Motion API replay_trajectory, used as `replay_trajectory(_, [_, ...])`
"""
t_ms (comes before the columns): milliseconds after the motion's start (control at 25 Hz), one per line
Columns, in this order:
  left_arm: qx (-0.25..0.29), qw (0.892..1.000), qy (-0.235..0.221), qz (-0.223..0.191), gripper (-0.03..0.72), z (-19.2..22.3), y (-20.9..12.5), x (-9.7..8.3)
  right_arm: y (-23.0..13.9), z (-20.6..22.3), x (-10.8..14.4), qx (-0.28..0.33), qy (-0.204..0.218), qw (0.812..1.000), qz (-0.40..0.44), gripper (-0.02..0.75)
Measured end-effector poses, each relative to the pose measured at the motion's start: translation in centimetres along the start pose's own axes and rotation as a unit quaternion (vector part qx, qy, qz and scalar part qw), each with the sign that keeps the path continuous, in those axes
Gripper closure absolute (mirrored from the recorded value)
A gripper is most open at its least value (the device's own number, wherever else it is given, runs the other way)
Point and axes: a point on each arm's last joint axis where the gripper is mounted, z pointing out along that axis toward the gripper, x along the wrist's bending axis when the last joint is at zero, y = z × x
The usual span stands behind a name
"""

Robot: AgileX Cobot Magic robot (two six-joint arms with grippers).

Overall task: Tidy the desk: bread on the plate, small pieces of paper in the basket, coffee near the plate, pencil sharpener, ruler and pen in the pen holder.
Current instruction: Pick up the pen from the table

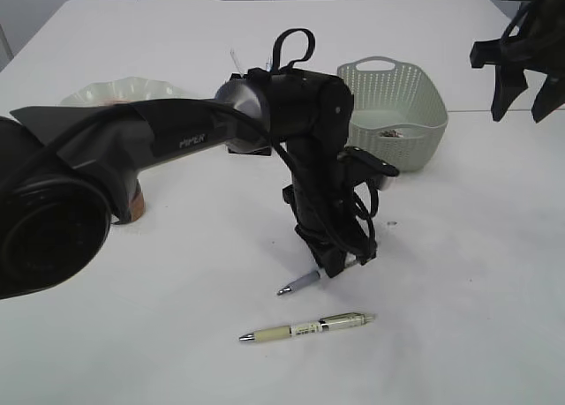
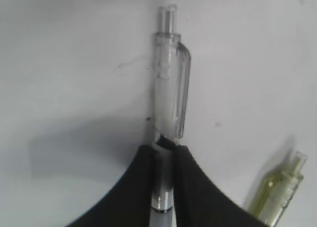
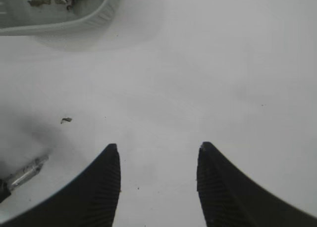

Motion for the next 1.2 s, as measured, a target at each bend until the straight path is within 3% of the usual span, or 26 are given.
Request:
replay_trajectory(200, [-0.007, 0.99, 0.007, -0.139, 0.627, -1.1, -0.6, 2.5, 0.0, 0.0, 0.1, 0.001, 0.008, 1.0, 0.003, 0.367])
replay_trajectory(400, [-0.024, 0.979, 0.006, -0.204, 0.627, -2.8, -0.9, 4.4, 0.0, 0.0, 0.2, 0.001, 0.008, 1.0, 0.003, 0.367])
replay_trajectory(720, [-0.054, 0.973, -0.004, -0.225, 0.627, -6.1, -1.1, 5.1, 0.0, 0.0, 0.2, 0.001, 0.009, 1.0, 0.003, 0.367])
replay_trajectory(1080, [-0.005, 0.974, 0.006, -0.229, 0.627, -6.2, -4.0, 4.5, 0.0, 0.0, 0.2, 0.001, 0.009, 1.0, 0.003, 0.368])
replay_trajectory(1200, [-0.022, 0.974, 0.013, -0.227, 0.627, -7.0, -4.6, 4.3, 0.0, 0.0, 0.2, 0.001, 0.009, 1.0, 0.003, 0.368])
